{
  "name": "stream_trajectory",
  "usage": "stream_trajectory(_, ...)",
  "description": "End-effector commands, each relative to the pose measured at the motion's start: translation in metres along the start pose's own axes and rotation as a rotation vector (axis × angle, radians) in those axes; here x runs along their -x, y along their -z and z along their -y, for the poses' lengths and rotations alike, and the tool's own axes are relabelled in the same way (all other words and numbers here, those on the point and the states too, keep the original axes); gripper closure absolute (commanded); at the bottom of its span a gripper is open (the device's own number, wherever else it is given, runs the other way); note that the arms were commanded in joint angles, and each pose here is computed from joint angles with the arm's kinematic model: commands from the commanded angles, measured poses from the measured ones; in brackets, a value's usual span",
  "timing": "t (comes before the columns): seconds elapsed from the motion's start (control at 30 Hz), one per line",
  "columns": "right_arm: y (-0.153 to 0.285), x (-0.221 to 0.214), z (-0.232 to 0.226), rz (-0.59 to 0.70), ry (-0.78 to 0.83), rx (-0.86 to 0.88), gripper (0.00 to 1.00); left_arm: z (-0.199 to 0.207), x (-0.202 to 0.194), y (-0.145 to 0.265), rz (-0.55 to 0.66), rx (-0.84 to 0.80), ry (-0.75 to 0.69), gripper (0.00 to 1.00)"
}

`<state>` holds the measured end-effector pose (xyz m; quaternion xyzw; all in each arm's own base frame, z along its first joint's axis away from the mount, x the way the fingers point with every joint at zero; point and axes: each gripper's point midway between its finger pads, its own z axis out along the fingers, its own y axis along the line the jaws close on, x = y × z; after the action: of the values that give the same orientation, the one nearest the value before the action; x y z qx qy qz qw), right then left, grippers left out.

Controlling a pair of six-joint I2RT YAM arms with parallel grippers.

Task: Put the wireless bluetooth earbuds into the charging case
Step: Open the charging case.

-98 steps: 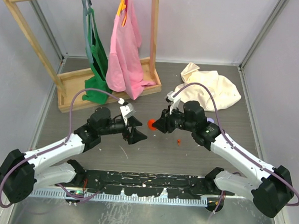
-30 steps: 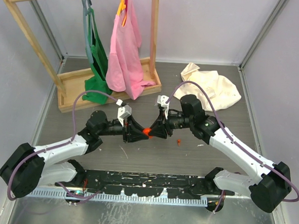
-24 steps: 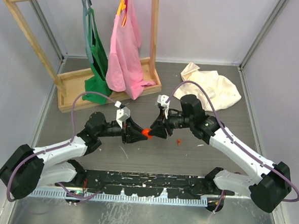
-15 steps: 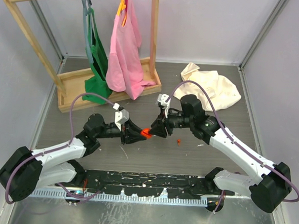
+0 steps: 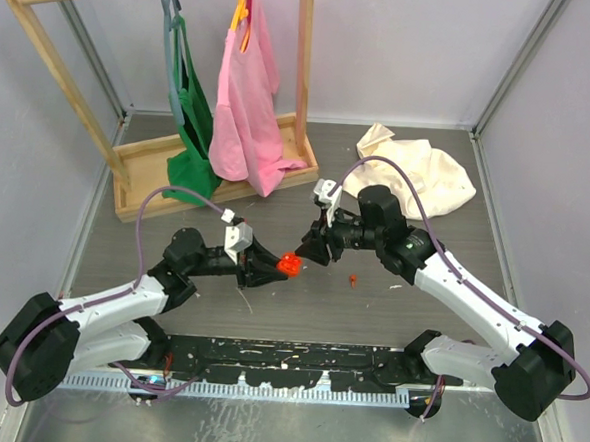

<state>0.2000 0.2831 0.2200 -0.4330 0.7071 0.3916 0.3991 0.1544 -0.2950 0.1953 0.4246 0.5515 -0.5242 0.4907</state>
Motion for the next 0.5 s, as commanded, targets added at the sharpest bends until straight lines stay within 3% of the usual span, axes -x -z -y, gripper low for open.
stream_trajectory(0.0, 0.007, 0.036, 0.001, 0.095, 0.042, -0.025, 0.53, 0.0, 0.015, 0.001, 0.061, 0.006, -0.107, 1.0)
stream_trajectory(0.3, 0.012, 0.042, -0.013, 0.17, 0.066, 0.028, 0.39, -0.007, 0.015, 0.003, 0.081, 0.054, -0.127, 1.0)
stream_trajectory(0.47, 0.008, 0.033, -0.019, 0.19, 0.124, 0.078, 0.38, -0.003, 0.02, 0.007, 0.101, 0.056, -0.143, 1.0)
